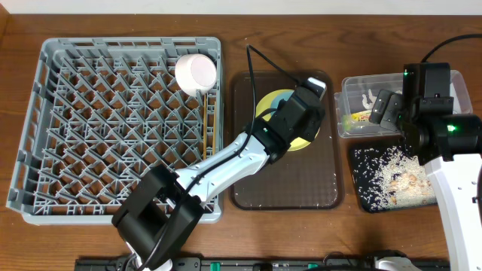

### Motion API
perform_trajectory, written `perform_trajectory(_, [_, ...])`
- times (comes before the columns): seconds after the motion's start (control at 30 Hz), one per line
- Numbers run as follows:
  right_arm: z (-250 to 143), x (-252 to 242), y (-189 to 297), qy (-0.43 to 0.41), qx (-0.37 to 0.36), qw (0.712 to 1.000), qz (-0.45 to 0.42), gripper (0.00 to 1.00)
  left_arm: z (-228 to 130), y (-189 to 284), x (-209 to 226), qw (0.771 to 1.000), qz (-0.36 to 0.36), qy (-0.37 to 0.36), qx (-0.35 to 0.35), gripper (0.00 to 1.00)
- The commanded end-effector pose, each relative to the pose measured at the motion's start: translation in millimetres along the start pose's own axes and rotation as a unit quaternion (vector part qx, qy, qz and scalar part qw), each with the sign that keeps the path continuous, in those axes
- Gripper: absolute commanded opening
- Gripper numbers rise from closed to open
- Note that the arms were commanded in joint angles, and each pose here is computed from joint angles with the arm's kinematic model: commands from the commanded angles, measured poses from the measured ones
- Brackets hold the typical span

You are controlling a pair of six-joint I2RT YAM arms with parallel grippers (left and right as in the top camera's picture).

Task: Sort waste into correct bins and load items into the dishwasher rack
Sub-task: 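Lower the left gripper into the white cup and blue bowl stack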

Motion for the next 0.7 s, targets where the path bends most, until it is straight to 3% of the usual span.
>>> perform_trajectory(0.0, [2.3, -2.6, 2.4, 0.002, -0.007, 1.000, -0.005, 0.99, -8.4, -8.0, 3.4, 1.000, 0.008, -0.003, 0.012, 0.33])
perform_trajectory(0.53, [2.3, -2.6, 2.4, 0.002, -0.007, 1.000, -0.005, 0.99, -35.1, -30.1, 1.1, 0.999, 0.024, -0.013, 0.042, 0.33])
perform_trajectory(0.67, [2.3, -2.6, 2.4, 0.002, -0.007, 1.000, -0.005, 0.99, -32.8, -29.9, 4.8, 0.998, 0.037, -0.021, 0.037, 0.21])
Point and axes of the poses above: each gripper's point midway between its finger pads, its own y axis back along the fingers, its own x axis along the line the jaws close on, z = x × y, the point moved 2 cm from there along y, back along the fingers, and after that the axes turned 11 degrees about -y, right-handed, at the moved point
